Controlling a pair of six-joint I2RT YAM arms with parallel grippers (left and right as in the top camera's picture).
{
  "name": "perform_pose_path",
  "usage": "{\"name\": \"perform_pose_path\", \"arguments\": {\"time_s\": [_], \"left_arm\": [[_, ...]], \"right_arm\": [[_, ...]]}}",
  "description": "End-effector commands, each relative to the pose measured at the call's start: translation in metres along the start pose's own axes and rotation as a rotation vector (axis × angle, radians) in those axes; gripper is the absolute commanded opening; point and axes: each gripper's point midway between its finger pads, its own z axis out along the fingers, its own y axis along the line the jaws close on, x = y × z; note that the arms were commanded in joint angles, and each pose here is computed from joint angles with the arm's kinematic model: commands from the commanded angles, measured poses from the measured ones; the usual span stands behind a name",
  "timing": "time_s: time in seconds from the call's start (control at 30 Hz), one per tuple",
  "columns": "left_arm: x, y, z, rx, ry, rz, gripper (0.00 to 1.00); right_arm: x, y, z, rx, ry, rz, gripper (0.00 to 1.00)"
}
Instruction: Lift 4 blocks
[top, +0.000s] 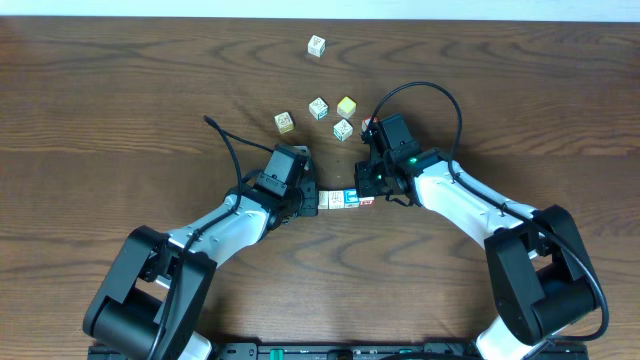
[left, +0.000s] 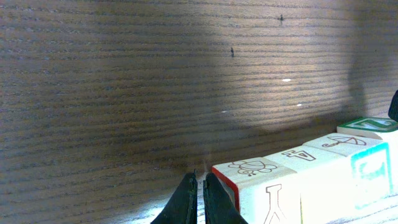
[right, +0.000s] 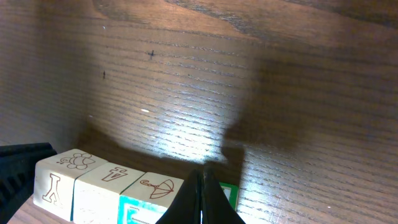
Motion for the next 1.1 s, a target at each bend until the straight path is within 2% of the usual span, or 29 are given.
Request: {"name": "perform_pose_path", "arguments": {"time_s": [0.0, 1.07], "left_arm": [[-0.0067, -0.0024, -0.0003, 0.000, -0.013, 0.000, 0.07], [-0.0067, -0.0023, -0.0003, 0.000, -0.013, 0.000, 0.07]], "right_arm": [[0.0042, 0.0005, 0.0031, 0.002, 0.015, 0.011, 0.01], [0.0006, -0.0035, 0.0031, 0.027, -0.002, 0.010, 0.01]]}}
